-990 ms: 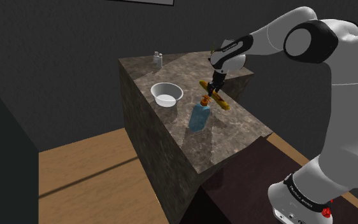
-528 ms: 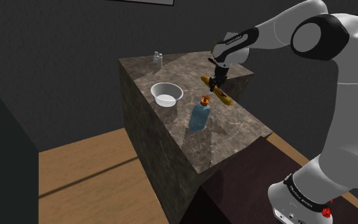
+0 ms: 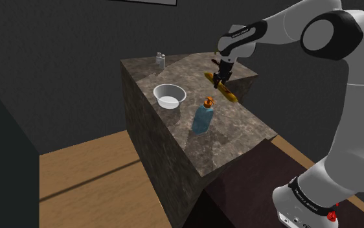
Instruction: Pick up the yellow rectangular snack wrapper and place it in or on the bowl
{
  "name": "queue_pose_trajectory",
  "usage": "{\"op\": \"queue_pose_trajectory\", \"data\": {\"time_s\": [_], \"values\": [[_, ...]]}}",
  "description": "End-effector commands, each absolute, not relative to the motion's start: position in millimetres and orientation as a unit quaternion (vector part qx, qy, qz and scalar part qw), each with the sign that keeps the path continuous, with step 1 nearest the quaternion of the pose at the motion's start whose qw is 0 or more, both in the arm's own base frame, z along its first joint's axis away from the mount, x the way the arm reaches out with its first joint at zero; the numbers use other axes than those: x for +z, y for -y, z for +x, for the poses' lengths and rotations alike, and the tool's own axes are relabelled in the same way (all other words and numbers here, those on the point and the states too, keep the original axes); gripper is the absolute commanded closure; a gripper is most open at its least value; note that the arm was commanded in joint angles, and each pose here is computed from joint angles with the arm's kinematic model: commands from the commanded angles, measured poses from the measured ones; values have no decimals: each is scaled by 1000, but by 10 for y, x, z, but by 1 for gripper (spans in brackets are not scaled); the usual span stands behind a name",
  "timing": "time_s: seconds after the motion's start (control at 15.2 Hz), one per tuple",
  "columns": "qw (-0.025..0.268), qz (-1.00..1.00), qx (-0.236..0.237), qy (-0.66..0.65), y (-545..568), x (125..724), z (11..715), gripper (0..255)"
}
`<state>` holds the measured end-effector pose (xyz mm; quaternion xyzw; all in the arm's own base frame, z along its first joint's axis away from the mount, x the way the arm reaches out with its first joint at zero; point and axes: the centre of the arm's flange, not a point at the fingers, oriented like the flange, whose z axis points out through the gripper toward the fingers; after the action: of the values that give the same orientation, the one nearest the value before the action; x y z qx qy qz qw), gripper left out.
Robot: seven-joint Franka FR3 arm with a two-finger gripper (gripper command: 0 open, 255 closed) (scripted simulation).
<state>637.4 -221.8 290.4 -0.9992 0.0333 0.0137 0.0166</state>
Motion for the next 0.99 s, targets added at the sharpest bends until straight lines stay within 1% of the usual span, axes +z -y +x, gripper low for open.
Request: {"op": "queue_pose_trajectory", "data": {"time_s": [0.0, 0.92], "values": [[17, -999, 14, -33, 2039, 2927, 6468, 255], [17, -999, 14, -33, 492, 2935, 7479, 255]]}}
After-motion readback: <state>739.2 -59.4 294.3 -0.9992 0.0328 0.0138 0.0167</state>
